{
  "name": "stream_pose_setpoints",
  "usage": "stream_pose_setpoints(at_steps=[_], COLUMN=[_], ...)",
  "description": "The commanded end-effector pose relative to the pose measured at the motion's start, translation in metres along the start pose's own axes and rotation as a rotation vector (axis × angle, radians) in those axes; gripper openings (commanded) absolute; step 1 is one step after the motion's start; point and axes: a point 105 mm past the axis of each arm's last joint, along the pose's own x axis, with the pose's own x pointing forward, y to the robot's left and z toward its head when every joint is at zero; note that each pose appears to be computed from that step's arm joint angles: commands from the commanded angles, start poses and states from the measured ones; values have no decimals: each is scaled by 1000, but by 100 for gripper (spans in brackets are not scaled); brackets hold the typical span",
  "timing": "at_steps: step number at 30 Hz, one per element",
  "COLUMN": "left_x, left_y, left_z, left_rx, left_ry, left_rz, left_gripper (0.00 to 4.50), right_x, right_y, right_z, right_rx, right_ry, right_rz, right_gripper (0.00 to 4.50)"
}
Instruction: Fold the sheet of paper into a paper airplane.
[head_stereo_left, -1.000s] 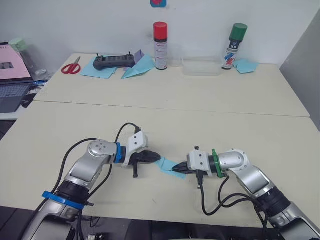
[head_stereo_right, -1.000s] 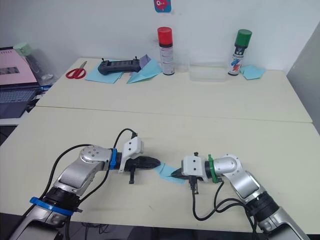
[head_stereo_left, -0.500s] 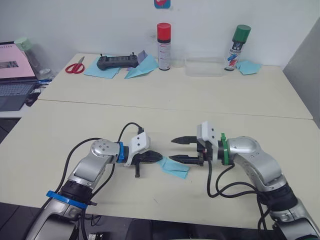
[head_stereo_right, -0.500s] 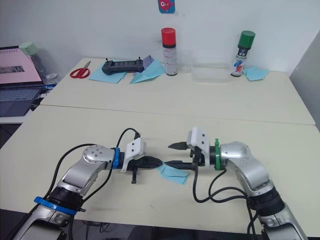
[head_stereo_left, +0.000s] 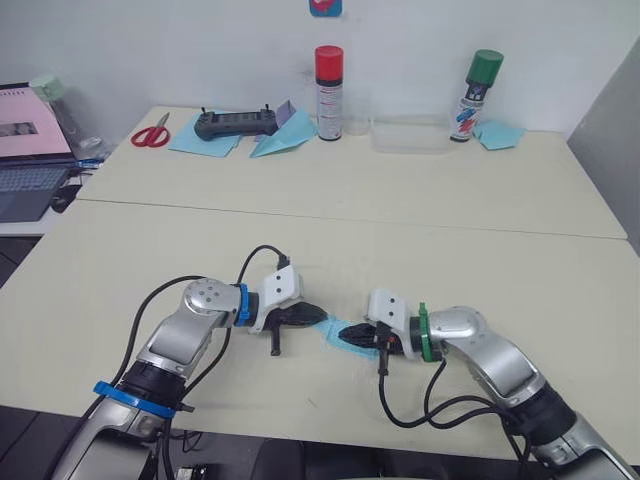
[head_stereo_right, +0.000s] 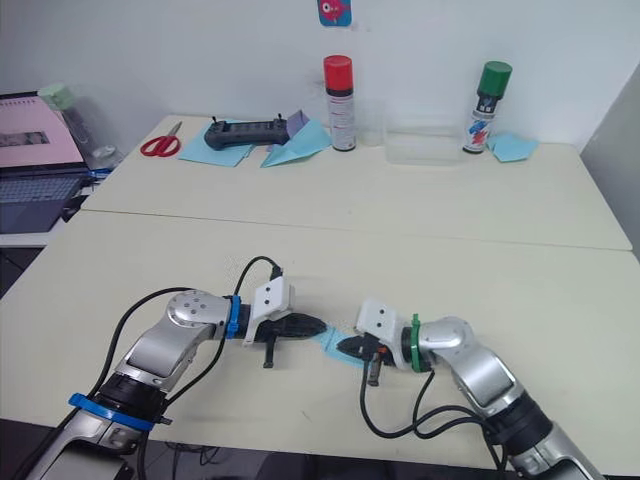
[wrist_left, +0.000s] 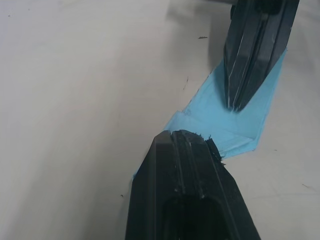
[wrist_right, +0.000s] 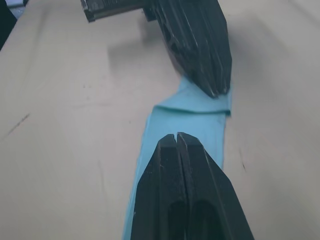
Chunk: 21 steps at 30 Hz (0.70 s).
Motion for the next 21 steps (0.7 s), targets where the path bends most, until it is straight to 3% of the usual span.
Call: stream_pose_setpoints(at_steps=[1, 5, 8, 10, 14, 21], left_x=[4, 5, 6, 6, 6, 4], left_y=[-9, -9, -8, -8, -7, -7], left_z=[-20, -21, -21, -20, -21, -20], left_rx=[-42, -44, -42, -40, -35, -27], left_ry=[75, 76, 74, 74, 78, 85], left_rz=[-28, -29, -30, -32, -36, -41], left_gripper=[0, 0, 0, 0, 0, 0], right_x=[-15, -38, -45, -41, -17, -4], right_y=[1, 7, -4, -14, -28, -17], right_z=[-24, -30, 19, 39, 32, 0], right_rx=[48, 70, 90, 80, 63, 46], right_ry=[86, 90, -170, -261, -187, -37], right_rz=[-10, -18, -70, -111, -181, -137], right_gripper=[2, 2, 2, 2, 2, 2])
